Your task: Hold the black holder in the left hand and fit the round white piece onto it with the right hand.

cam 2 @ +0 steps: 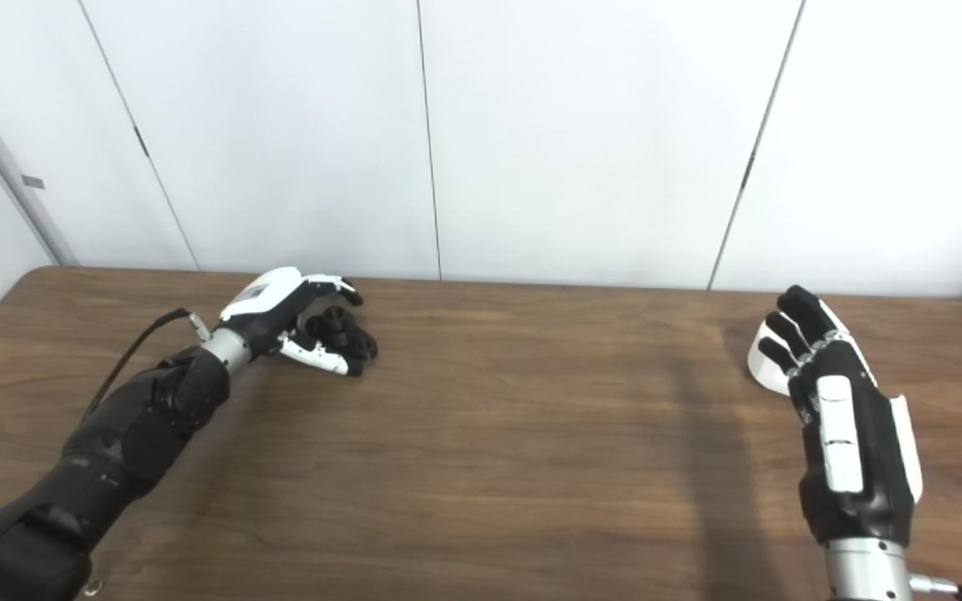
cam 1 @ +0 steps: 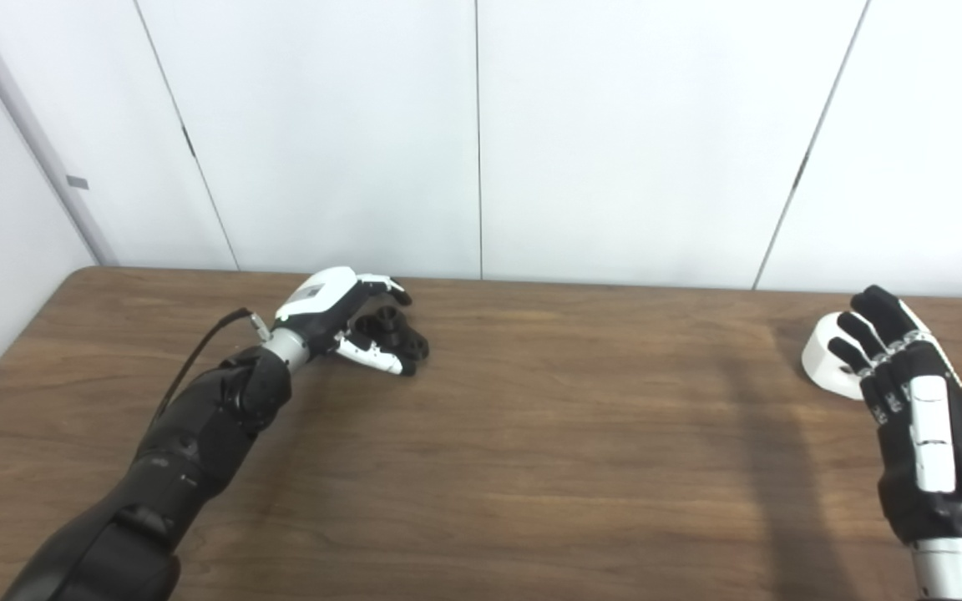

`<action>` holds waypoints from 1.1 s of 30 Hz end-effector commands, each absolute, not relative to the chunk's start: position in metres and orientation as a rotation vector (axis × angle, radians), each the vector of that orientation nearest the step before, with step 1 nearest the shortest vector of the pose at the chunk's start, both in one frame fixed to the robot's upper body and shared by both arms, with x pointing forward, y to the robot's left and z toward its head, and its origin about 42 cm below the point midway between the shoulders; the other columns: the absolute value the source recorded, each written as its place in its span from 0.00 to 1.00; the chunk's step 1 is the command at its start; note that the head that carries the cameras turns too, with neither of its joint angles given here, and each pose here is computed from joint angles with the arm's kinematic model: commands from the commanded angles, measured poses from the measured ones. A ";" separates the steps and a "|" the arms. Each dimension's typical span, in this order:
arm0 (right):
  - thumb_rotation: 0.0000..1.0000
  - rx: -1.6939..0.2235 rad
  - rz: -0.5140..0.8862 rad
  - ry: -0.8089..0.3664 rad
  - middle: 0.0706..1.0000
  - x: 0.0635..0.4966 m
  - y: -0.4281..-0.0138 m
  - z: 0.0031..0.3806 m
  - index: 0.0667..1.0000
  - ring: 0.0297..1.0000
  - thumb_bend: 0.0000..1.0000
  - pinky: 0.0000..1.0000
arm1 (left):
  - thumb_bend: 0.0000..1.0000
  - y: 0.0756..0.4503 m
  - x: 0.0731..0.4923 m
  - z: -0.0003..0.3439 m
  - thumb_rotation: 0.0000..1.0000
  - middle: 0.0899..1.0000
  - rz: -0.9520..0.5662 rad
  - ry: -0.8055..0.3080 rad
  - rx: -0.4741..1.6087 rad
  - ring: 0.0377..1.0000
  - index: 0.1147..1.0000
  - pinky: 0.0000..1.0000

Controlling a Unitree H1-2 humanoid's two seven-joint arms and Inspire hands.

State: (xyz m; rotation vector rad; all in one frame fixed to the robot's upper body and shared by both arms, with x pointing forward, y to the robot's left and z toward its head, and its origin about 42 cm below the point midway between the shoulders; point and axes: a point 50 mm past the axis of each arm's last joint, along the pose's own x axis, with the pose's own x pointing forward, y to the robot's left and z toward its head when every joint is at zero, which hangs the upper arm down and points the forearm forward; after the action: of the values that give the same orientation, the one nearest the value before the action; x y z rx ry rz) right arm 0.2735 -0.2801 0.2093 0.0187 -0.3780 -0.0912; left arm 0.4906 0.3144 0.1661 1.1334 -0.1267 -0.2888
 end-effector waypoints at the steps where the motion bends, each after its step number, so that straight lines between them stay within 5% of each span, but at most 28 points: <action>1: 0.87 0.011 -0.072 -0.453 0.88 0.277 -0.280 0.228 0.84 0.88 0.35 0.85 | 1.00 0.330 0.495 0.184 0.23 0.86 -0.246 -0.145 1.163 0.91 0.70 0.96; 33: 0.87 -0.001 -0.062 -0.458 0.88 0.280 -0.280 0.227 0.84 0.87 0.36 0.85 | 1.00 0.343 0.490 0.182 0.25 0.86 -0.232 -0.124 1.174 0.92 0.69 0.96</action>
State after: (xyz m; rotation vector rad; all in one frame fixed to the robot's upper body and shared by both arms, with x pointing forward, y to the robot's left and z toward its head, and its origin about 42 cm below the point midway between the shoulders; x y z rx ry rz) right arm 0.2762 -0.2802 0.2116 0.0125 -0.3825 -0.0848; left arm 0.4865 0.3261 0.1664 1.1458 -0.1158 -0.2749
